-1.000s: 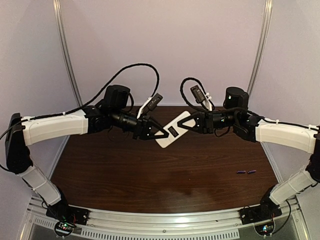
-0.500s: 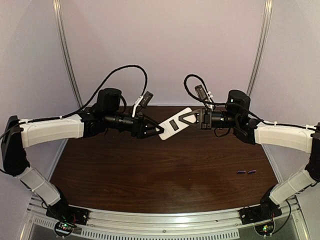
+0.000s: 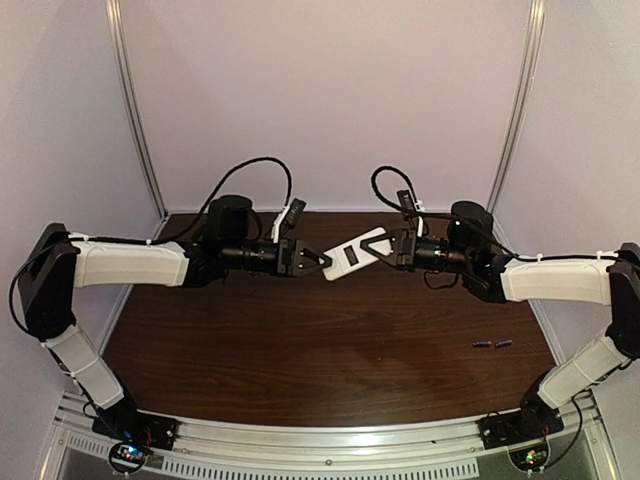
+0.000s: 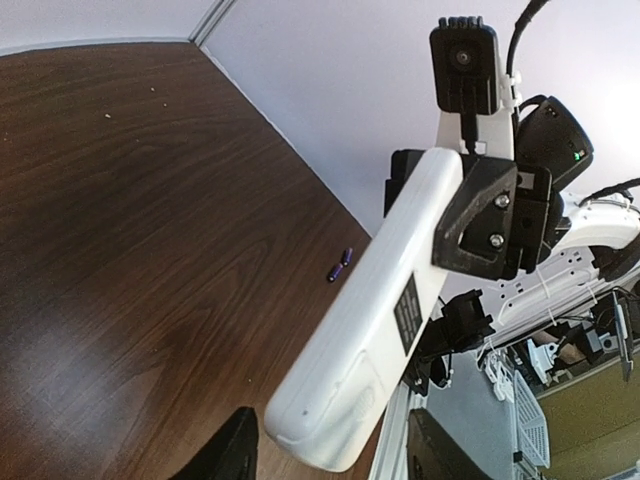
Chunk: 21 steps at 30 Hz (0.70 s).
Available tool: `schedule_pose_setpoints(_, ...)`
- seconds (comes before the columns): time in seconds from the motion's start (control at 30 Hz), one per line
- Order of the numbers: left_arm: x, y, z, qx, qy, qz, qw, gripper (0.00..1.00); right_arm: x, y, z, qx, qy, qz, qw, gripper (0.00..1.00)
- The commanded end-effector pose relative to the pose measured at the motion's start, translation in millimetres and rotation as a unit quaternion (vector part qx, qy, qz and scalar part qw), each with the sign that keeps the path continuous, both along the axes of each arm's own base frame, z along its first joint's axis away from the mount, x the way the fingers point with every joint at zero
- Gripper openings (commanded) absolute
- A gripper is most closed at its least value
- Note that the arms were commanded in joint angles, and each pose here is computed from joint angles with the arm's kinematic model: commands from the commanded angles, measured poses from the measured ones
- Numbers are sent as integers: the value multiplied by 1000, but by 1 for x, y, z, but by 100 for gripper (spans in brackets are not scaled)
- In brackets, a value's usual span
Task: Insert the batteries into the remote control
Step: Remove the battery cover from the remote control.
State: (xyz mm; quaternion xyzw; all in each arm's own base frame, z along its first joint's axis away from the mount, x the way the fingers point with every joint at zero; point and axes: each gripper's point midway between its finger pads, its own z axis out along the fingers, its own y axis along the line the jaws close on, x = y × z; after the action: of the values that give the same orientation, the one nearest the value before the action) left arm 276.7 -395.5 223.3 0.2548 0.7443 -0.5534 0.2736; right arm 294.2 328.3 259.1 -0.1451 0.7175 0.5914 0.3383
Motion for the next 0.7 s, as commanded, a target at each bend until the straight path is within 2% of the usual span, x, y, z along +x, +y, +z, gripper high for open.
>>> schedule_pose_setpoints(0.0, 6, -2, -3, -17, 17, 12, 1000, 52, 13, -6, 0, 9, 3, -38, 999, 0)
schedule_pose_setpoints(0.33, 21, -9, -17, 2, 49, 35, 998, 42, 17, -7, -9, 6, 15, -49, 999, 0)
schedule_pose_setpoints(0.67, 23, -18, -11, -9, 47, 21, 999, 43, 17, -6, -17, -1, 23, -50, 998, 0)
